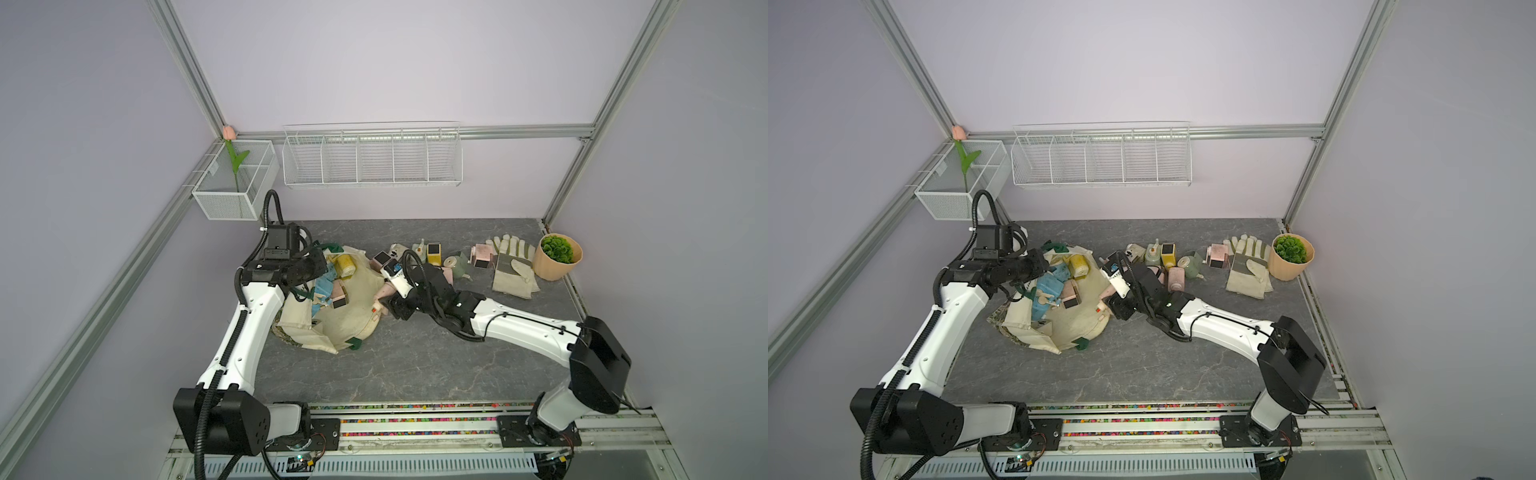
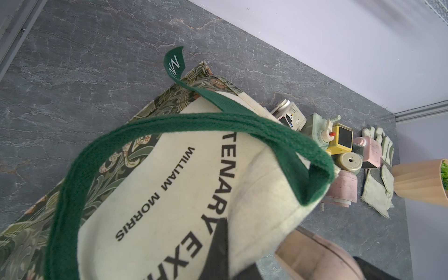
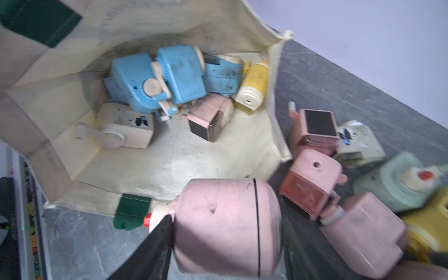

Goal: Take out the pencil sharpeners from the tote bags
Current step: Place the pencil sharpener at the center of the board.

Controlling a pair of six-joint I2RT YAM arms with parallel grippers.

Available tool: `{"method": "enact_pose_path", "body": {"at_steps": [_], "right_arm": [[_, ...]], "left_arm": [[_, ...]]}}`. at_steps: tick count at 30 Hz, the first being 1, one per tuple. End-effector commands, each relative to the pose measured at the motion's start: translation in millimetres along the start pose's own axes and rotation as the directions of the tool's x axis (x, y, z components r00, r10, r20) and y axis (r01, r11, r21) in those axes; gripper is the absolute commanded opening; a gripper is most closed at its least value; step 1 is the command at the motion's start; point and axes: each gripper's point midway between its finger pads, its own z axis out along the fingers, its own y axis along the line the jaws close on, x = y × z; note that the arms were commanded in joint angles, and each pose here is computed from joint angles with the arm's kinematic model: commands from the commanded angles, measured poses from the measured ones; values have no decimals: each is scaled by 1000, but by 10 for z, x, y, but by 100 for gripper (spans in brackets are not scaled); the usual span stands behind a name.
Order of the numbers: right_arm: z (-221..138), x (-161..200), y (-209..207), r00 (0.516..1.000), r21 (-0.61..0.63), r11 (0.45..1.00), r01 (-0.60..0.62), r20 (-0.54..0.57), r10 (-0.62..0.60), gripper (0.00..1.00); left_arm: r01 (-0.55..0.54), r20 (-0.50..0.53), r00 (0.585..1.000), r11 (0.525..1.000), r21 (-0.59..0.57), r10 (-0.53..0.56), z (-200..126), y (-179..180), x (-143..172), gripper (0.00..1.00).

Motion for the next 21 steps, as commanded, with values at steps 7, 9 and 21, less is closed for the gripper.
{"method": "enact_pose_path", "body": {"at_steps": [7, 9, 21], "right_arm": [[-385, 340, -927, 986, 257, 955, -150, -32, 164, 56], [-432, 399, -1058, 981, 288, 942, -174, -32, 191, 56], [-740, 612, -1509, 949, 382, 876, -295, 12, 314, 56]], "left_arm": [[-10, 20, 1000, 1000, 21, 10, -119, -60, -24, 0], [-10, 20, 1000, 1000, 18, 9, -118, -54, -21, 0], [-9, 19, 1000, 1000, 23, 8, -124, -63, -19, 0]]}}
